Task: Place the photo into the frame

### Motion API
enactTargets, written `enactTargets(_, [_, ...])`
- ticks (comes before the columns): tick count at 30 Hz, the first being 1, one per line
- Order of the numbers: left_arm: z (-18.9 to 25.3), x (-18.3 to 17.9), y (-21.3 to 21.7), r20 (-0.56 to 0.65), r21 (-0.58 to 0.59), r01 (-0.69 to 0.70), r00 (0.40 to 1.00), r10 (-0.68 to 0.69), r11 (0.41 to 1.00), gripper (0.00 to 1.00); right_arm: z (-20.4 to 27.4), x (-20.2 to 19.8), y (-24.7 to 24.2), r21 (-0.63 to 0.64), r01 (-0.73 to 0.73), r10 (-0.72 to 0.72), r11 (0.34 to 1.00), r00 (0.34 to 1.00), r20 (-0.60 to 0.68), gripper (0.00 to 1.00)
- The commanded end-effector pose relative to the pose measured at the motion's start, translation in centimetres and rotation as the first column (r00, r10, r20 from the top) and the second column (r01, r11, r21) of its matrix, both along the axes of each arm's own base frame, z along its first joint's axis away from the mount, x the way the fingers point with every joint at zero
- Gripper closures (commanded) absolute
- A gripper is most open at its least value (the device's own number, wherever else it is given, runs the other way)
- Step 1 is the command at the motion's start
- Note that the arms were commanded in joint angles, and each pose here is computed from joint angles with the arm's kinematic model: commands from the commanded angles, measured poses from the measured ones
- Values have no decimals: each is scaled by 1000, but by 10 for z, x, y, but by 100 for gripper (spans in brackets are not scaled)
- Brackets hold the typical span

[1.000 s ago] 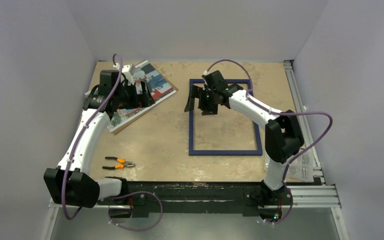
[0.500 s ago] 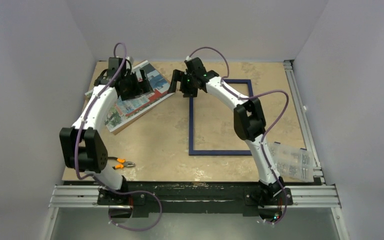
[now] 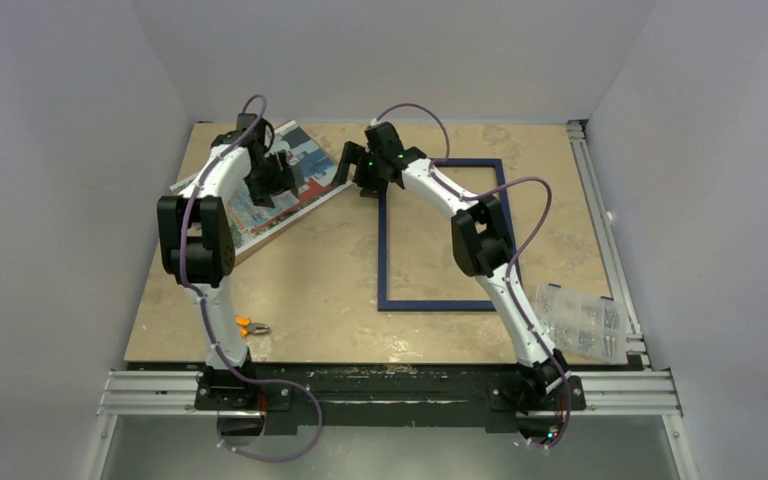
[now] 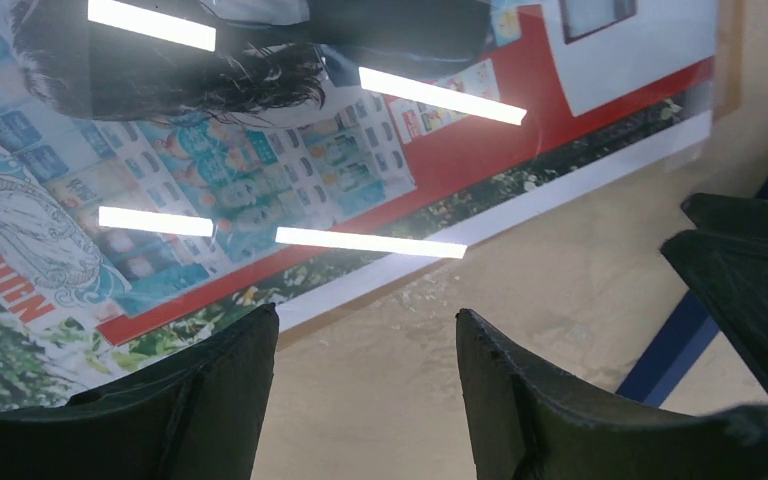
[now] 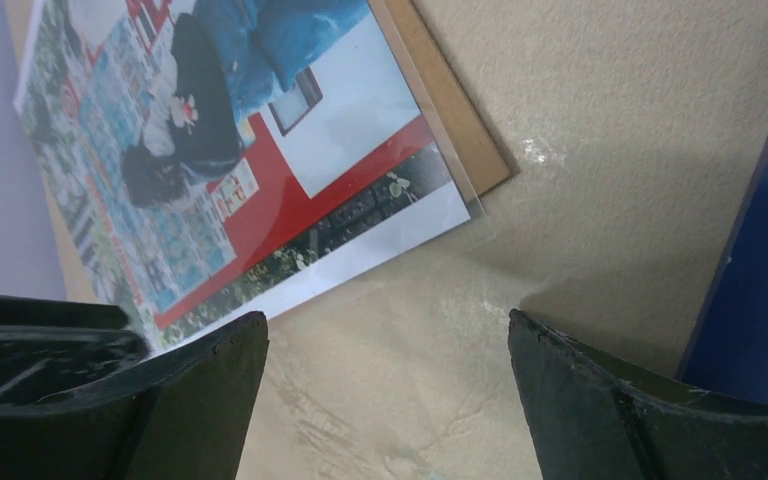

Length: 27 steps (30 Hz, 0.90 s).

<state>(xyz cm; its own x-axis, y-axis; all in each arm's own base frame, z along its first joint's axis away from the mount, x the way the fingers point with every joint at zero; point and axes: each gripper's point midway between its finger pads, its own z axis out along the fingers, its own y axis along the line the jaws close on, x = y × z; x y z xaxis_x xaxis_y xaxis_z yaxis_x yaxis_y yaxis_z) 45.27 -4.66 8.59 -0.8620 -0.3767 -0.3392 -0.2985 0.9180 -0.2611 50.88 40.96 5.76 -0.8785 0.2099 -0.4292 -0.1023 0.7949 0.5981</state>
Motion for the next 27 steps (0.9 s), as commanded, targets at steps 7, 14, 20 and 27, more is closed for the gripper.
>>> enactTargets(7, [-14, 12, 37, -102, 29, -65, 993, 67, 997, 37, -8, 16, 9, 90, 112, -110, 990, 993, -35, 12])
enactTargets(14, [-33, 9, 36, -200, 15, -23, 980, 25, 1000, 38, -14, 19, 13, 143, 164, -154, 976, 985, -77, 12])
enactTargets(20, [-43, 3, 37, -262, 14, 12, 965, -8, 1000, 40, -20, 22, 9, 175, 211, -193, 962, 974, -118, 12])
enactTargets(27, [-45, 1, 38, -288, 13, 42, 957, -36, 999, 41, -17, 21, 17, 245, 198, -169, 949, 976, -135, 12])
